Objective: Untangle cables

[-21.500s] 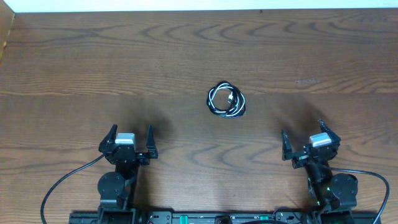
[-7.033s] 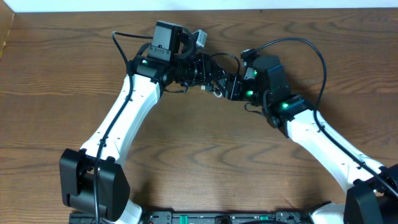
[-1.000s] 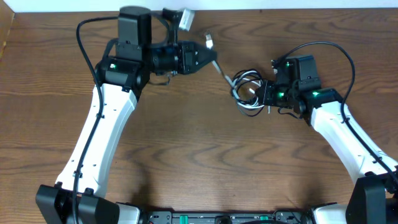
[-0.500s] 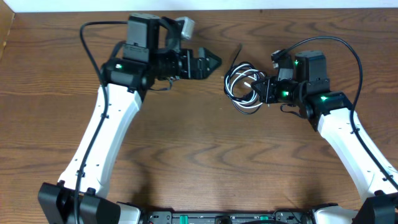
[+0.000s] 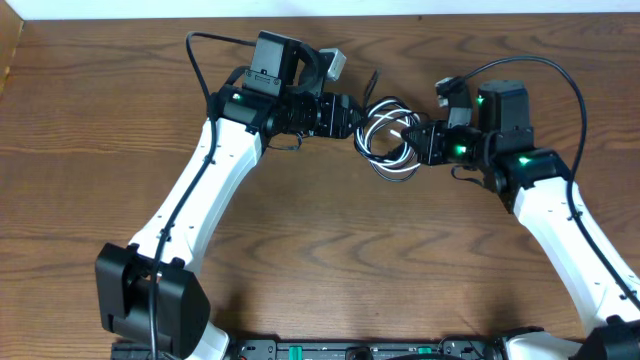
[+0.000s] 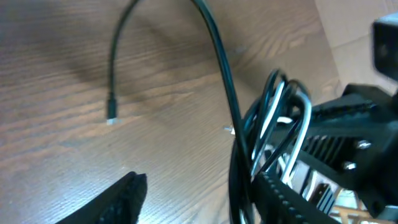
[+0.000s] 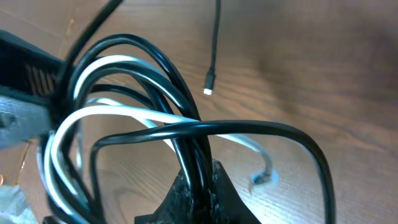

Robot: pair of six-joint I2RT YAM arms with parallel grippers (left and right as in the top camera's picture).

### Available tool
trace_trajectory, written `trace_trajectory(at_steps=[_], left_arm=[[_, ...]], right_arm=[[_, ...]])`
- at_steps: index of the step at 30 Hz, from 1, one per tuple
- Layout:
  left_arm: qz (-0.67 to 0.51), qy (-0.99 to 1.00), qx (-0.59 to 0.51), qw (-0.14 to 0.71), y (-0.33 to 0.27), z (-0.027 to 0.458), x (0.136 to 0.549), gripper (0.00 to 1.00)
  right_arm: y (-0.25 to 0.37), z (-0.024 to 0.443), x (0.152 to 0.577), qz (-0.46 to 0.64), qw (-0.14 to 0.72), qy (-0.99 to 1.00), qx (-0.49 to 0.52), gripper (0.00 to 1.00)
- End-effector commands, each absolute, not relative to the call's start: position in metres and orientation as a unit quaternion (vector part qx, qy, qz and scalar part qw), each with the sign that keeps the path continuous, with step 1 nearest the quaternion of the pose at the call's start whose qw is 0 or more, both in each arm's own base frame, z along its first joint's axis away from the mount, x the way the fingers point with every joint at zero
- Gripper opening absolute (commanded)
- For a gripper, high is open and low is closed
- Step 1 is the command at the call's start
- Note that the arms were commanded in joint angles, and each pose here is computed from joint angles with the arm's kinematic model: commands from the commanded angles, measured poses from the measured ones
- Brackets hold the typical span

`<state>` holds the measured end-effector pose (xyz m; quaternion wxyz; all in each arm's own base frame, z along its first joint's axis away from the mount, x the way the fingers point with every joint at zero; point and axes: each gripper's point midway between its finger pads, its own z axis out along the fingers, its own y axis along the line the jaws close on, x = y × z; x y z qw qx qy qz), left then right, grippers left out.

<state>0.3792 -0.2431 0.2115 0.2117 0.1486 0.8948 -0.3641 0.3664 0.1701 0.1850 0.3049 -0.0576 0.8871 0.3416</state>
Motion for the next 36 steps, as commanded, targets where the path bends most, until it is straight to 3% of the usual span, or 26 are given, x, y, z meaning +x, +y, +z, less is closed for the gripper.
trace_trajectory(at_steps=[1, 8, 13, 20, 23, 27, 36], left_arm=[[-0.359, 0.894, 0.154, 0.217, -0.241, 0.217, 0.378, 0.57], [-0.383, 0.887, 0.161, 0.201, -0.247, 0.22, 0.37, 0.54], [-0.421, 0.871, 0.173, 0.184, -0.256, 0.228, 0.36, 0.43], [-0.447, 0.858, 0.182, 0.172, -0.262, 0.234, 0.353, 0.24], [-0.448, 0.858, 0.183, 0.174, -0.262, 0.235, 0.353, 0.08], [-0.449, 0.852, 0.186, 0.195, -0.261, 0.24, 0.361, 0.08], [-0.445, 0.848, 0.158, 0.242, -0.23, 0.264, 0.382, 0.08]], right_arm=[[0.171, 0.212, 0.365, 0.361, 0.333, 0.869, -0.062, 0.02], [0.167, 0.231, 0.369, 0.375, 0.356, 0.855, -0.039, 0.01], [0.164, 0.235, 0.372, 0.38, 0.359, 0.852, -0.026, 0.01], [0.167, 0.244, 0.374, 0.401, 0.362, 0.841, -0.023, 0.01], [0.168, 0.245, 0.374, 0.405, 0.362, 0.839, -0.023, 0.01], [0.161, 0.234, 0.374, 0.383, 0.352, 0.854, -0.002, 0.01], [0.083, 0.167, 0.364, 0.156, 0.316, 0.928, 0.121, 0.04]])
